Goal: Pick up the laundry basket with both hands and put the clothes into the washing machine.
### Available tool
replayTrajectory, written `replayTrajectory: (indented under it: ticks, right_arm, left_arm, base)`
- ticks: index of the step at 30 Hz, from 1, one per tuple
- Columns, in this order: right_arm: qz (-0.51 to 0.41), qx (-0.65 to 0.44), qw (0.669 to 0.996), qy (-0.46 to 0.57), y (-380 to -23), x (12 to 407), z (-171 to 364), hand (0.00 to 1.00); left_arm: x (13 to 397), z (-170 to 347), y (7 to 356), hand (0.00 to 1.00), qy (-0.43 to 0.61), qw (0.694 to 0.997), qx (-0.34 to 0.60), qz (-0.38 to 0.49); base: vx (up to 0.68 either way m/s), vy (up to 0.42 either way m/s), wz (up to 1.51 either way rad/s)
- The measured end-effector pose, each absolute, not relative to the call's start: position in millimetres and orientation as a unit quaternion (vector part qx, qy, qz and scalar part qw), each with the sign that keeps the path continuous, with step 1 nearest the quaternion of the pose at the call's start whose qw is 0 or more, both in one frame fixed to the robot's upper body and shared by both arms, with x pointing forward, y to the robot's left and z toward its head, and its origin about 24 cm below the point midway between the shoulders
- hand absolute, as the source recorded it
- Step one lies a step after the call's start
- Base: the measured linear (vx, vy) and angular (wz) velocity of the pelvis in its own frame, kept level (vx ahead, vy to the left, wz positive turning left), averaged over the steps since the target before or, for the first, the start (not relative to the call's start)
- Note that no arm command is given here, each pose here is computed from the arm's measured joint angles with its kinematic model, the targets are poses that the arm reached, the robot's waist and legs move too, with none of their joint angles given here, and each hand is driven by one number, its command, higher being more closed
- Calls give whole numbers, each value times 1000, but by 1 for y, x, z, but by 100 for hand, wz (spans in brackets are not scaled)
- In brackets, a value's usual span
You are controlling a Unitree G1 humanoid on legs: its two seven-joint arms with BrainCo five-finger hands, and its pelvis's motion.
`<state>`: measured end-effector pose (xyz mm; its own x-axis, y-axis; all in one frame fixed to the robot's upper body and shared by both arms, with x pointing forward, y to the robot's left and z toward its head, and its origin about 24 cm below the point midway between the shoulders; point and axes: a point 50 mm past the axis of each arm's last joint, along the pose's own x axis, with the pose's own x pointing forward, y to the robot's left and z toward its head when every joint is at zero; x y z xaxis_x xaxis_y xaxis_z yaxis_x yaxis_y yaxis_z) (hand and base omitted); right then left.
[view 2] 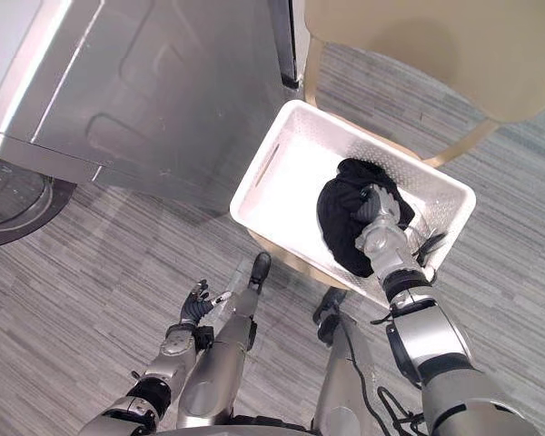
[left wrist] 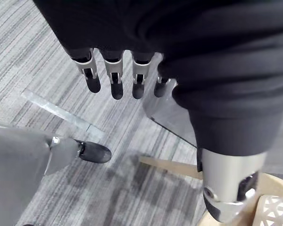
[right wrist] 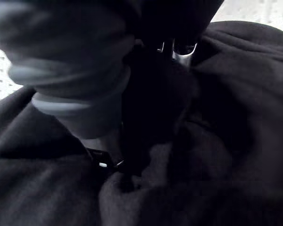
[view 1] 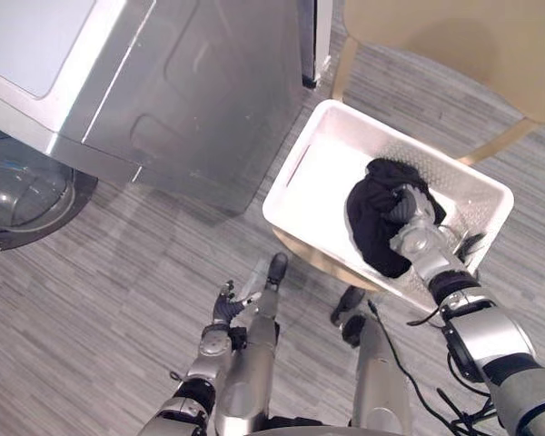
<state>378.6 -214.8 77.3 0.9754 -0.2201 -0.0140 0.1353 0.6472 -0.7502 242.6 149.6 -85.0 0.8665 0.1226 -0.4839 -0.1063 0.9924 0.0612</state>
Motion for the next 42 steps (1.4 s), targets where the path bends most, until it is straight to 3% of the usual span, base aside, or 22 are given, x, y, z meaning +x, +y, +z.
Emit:
replayTrajectory:
  ticks: [4, 10, 16, 20, 24, 29, 33, 42]
  right_arm:
    - [-116, -287, 951, 9, -202, 377, 90, 100]
    - [-81, -95, 990, -67, -161, 359, 98, 100]
    - [-41, 69, 996, -32, -133, 315, 57, 100]
    - [35, 136, 985, -100, -103, 298, 84, 100]
    - [85, 155, 967, -184, -90, 288, 118, 100]
    - [101, 148, 957, -229, -85, 279, 134, 100]
    - [123, 127, 954, -244, -78, 278, 140, 100]
    - [86, 49, 964, -245, -112, 287, 138, 100]
  left_arm:
    - [244, -82, 158, 0, 242, 967, 18, 70]
    - [222, -96, 172, 0, 277, 956, 20, 92]
    - [184, -118, 179, 0, 334, 937, 33, 99]
    - [157, -128, 187, 0, 365, 924, 40, 110]
    - [164, -116, 187, 0, 326, 938, 25, 116]
    - [203, -72, 193, 0, 198, 972, 16, 124]
    - [207, -51, 196, 0, 144, 980, 5, 134]
    - [203, -13, 143, 0, 57, 996, -55, 48]
  base:
    - [13, -39, 2]
    - [25, -36, -5]
    - [77, -15, -13]
    - [25, 29, -83]
    - [-40, 47, -65]
    - [-64, -17, 48]
    - [-80, -197, 77]
    - [-229, -82, 79]
